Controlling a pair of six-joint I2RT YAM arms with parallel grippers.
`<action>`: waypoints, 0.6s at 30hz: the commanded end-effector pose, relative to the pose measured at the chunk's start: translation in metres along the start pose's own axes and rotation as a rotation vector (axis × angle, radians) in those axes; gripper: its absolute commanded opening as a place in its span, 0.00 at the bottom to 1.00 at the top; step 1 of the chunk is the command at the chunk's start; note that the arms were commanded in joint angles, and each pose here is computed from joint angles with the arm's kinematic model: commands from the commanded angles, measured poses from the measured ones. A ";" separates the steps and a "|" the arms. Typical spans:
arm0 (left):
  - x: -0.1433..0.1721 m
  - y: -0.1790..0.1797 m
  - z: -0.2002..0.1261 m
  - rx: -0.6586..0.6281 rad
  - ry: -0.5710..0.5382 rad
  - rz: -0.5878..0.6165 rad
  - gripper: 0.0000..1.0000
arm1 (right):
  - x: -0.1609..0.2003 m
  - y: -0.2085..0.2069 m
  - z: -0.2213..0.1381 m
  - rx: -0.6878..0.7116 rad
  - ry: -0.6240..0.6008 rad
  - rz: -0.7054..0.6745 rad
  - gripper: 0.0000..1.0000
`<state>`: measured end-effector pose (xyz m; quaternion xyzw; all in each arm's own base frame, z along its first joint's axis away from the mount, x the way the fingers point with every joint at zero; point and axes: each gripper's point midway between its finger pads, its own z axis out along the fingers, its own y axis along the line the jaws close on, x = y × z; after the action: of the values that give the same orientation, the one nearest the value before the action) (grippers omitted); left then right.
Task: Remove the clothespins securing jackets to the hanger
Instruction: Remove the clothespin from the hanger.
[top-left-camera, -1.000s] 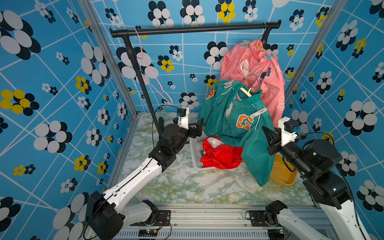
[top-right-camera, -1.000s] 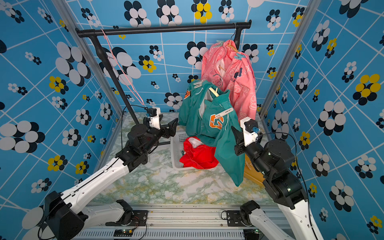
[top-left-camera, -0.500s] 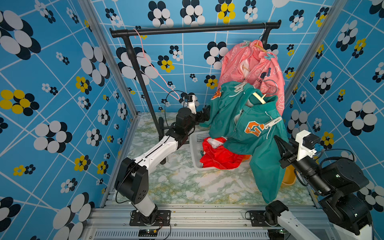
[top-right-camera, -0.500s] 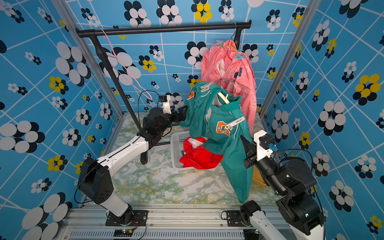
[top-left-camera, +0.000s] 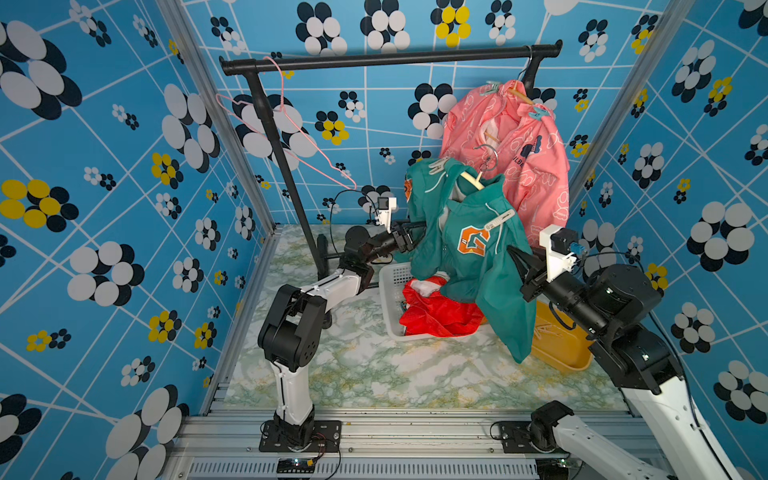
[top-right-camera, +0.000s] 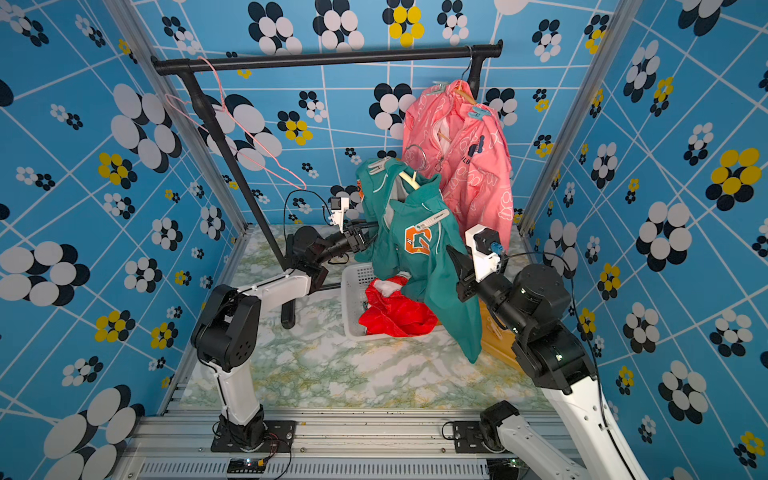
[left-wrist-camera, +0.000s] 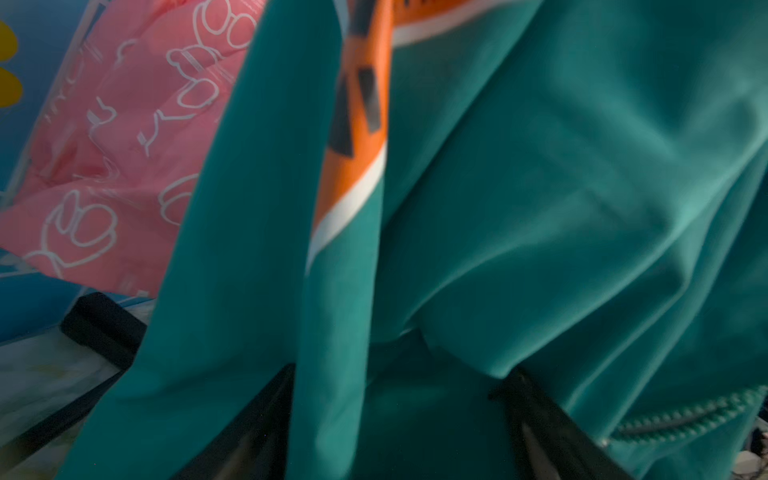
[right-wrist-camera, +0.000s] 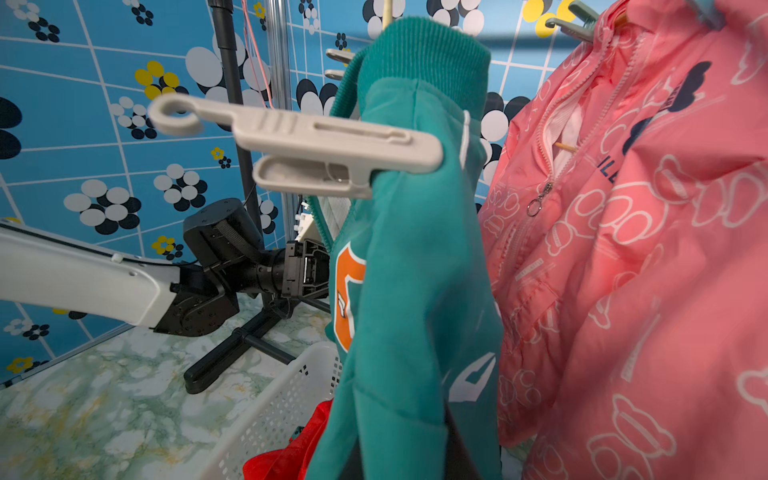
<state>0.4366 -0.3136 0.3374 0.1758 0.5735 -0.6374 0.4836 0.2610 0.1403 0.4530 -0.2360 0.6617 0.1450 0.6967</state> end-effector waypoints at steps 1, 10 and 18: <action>-0.006 -0.022 -0.020 0.125 -0.002 -0.023 0.74 | -0.070 0.002 0.000 -0.030 -0.288 0.015 0.00; 0.023 0.000 -0.038 -0.322 0.157 0.153 0.70 | -0.047 -0.017 0.052 0.054 -0.250 0.059 0.00; 0.043 -0.002 -0.053 -0.498 0.245 0.236 0.69 | -0.061 -0.006 0.089 -0.048 -0.274 0.074 0.00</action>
<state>0.3866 -0.3010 0.3280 0.2043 0.6881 -0.4622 0.5207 0.3525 0.1827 0.4289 -0.2083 0.6701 0.1799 0.6894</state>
